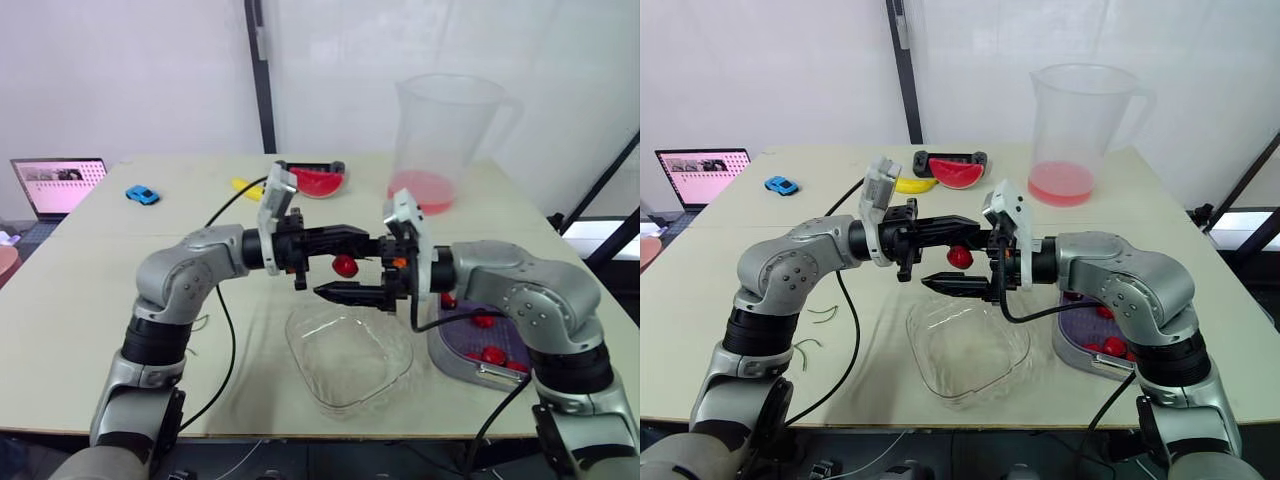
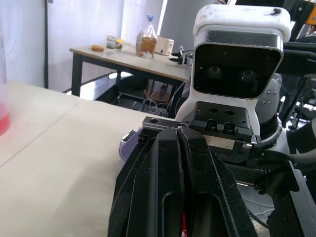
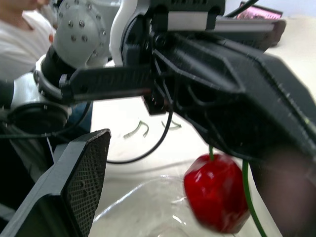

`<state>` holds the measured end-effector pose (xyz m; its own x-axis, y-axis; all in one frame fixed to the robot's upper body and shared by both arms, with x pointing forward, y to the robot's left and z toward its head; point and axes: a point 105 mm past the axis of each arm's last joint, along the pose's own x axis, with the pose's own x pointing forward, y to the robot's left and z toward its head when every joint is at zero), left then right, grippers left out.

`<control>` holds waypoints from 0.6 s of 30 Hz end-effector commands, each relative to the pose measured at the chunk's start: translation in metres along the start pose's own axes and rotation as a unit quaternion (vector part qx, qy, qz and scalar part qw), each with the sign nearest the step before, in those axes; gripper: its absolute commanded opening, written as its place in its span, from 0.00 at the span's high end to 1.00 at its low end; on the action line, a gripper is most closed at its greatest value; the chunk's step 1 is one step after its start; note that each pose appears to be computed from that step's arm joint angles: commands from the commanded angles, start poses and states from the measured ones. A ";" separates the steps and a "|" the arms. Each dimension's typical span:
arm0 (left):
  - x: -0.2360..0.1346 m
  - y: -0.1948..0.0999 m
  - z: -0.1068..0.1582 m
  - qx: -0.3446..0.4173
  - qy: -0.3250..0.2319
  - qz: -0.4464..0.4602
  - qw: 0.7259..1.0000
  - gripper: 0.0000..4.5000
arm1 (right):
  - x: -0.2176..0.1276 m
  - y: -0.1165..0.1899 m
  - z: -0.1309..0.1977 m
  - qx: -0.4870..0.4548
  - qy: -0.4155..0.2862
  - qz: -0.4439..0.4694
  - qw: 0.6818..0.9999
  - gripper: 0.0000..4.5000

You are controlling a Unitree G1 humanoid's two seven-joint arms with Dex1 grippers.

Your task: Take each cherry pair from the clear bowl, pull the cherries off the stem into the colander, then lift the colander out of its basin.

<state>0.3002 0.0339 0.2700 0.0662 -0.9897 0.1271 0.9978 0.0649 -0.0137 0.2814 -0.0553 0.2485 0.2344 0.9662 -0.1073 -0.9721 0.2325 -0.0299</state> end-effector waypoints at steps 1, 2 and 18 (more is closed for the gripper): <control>0.001 -0.007 0.012 0.025 -0.010 -0.010 1.000 1.00 | -0.002 0.001 0.005 0.000 -0.016 -0.004 1.000 0.30; 0.001 -0.007 0.012 0.025 -0.010 -0.010 1.000 1.00 | -0.003 0.001 0.004 0.001 -0.015 -0.004 1.000 0.40; 0.004 -0.010 0.011 0.025 -0.008 -0.014 1.000 1.00 | -0.017 -0.012 0.008 -0.005 -0.009 -0.047 0.999 0.76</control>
<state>0.2977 0.0325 0.2719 0.0628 -0.9900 0.1266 0.9980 0.0634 0.0007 0.2927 -0.0741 0.2394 0.3282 0.9334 -0.1453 -0.9435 0.3314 -0.0021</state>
